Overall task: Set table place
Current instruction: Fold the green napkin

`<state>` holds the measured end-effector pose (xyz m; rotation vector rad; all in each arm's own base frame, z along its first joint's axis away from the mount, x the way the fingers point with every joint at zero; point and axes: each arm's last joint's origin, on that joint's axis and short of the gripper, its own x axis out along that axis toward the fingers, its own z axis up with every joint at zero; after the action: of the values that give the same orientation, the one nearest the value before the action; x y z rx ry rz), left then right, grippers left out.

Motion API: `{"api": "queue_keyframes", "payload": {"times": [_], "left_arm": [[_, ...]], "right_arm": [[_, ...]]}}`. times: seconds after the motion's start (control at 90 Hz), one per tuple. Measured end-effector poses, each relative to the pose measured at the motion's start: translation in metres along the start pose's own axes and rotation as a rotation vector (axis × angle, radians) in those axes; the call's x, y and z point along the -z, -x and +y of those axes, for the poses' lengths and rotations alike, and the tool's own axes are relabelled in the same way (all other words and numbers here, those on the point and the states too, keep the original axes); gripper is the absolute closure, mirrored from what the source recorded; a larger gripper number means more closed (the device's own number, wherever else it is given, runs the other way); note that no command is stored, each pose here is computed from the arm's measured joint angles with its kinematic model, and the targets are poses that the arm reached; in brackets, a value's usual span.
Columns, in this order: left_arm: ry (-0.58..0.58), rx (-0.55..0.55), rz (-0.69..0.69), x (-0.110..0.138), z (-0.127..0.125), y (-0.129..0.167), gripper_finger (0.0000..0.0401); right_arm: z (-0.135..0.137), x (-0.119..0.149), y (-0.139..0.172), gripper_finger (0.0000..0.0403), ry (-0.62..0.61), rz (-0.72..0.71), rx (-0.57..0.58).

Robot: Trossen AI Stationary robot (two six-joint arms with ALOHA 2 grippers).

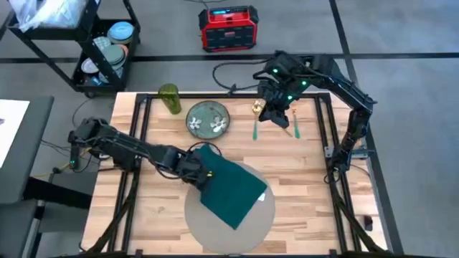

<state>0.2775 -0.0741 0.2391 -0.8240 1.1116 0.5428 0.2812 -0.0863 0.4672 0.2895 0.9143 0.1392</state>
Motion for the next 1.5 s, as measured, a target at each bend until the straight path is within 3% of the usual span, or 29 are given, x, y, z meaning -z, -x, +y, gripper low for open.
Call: {"api": "queue_keyframes", "payload": {"times": [0.167, 0.322, 0.444, 0.6, 0.844, 1.078, 1.289, 1.5], "left_arm": [[-0.153, 0.089, 0.075, 0.000, -0.009, -0.010, 0.0401], [-0.276, 0.076, 0.247, 0.013, -0.016, -0.043, 0.0401], [-0.306, 0.051, 0.291, 0.021, -0.017, -0.053, 0.0401], [-0.274, 0.009, 0.302, 0.024, -0.018, -0.041, 0.0401], [-0.213, 0.034, 0.147, 0.014, -0.025, 0.009, 0.0401], [-0.158, 0.024, 0.179, 0.038, -0.034, 0.004, 0.0401], [-0.070, -0.058, 0.210, 0.061, -0.016, -0.020, 0.0401], [-0.070, -0.015, 0.199, 0.060, -0.018, -0.022, 0.0401]], "right_arm": [[0.010, 0.006, 0.016, 0.0366, -0.006, -0.039, 0.000], [0.016, 0.010, 0.023, 0.0366, -0.033, -0.053, -0.001], [0.022, 0.011, 0.025, 0.0366, -0.019, -0.056, 0.000], [0.028, 0.011, 0.023, 0.0366, 0.000, -0.049, 0.020], [0.037, 0.012, 0.020, 0.0366, 0.026, -0.039, 0.001], [0.055, 0.013, 0.013, 0.0366, 0.073, -0.017, -0.042], [0.064, 0.013, 0.010, 0.0366, 0.102, -0.006, -0.036], [0.070, 0.014, 0.008, 0.0366, 0.081, 0.002, -0.049]]}}
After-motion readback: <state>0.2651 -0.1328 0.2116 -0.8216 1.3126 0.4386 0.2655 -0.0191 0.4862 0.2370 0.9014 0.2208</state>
